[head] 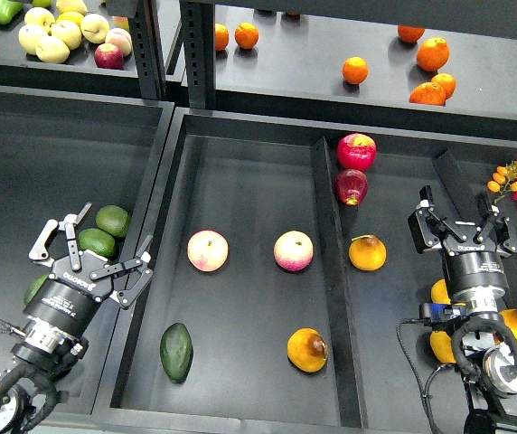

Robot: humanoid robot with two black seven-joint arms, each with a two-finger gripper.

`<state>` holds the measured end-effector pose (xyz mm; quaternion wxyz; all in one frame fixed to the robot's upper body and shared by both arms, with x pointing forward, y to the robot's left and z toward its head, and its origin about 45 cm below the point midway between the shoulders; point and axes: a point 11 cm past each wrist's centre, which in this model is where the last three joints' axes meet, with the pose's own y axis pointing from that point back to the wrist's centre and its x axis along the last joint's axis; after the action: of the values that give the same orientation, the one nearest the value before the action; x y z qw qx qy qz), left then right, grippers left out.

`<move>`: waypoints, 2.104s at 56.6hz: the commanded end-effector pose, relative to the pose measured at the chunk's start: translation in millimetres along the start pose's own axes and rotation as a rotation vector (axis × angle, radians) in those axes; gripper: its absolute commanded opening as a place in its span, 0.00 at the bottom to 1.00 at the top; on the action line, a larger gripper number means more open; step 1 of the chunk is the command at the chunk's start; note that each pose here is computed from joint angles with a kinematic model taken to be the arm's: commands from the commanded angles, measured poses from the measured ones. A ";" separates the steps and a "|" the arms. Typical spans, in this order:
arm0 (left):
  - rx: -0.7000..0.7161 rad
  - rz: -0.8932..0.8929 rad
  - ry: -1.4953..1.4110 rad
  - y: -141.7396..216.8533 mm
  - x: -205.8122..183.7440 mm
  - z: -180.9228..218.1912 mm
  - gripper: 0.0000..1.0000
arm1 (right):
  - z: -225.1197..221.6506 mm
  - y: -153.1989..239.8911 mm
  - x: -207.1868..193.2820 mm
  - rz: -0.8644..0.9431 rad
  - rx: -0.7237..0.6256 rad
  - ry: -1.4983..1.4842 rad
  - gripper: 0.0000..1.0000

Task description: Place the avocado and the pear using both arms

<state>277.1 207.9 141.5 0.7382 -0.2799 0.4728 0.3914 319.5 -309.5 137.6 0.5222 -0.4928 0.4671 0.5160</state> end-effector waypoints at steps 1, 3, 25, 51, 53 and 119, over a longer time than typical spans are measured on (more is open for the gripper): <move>0.109 -0.083 -0.064 -37.3 -21.5 2.0 1.00 | 0.6 -1.8 -1.1 0.000 -0.004 0.002 0.99; 0.146 -0.102 -0.088 -46.9 -27.1 1.2 1.00 | 1.0 -2.3 -1.2 0.002 -0.006 0.001 0.99; 0.598 -0.137 -0.356 -80.7 -38.0 -32.3 1.00 | -14.8 -16.4 -7.5 0.047 0.034 -0.014 0.99; 1.036 -0.116 -0.778 -87.0 -44.6 -28.6 1.00 | -21.0 -27.5 -18.9 0.038 0.052 -0.021 1.00; 1.062 -0.119 -0.811 -88.4 -46.0 -29.4 1.00 | -21.0 -27.5 -18.9 0.038 0.052 -0.021 0.99; 1.709 0.077 -1.410 -77.4 17.1 -40.7 1.00 | -12.5 -31.8 -17.6 0.044 0.025 -0.016 0.99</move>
<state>327.6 139.6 118.3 0.7857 0.6136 0.0721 0.0327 351.5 -322.3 155.7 0.5199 -0.4726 0.4796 0.5258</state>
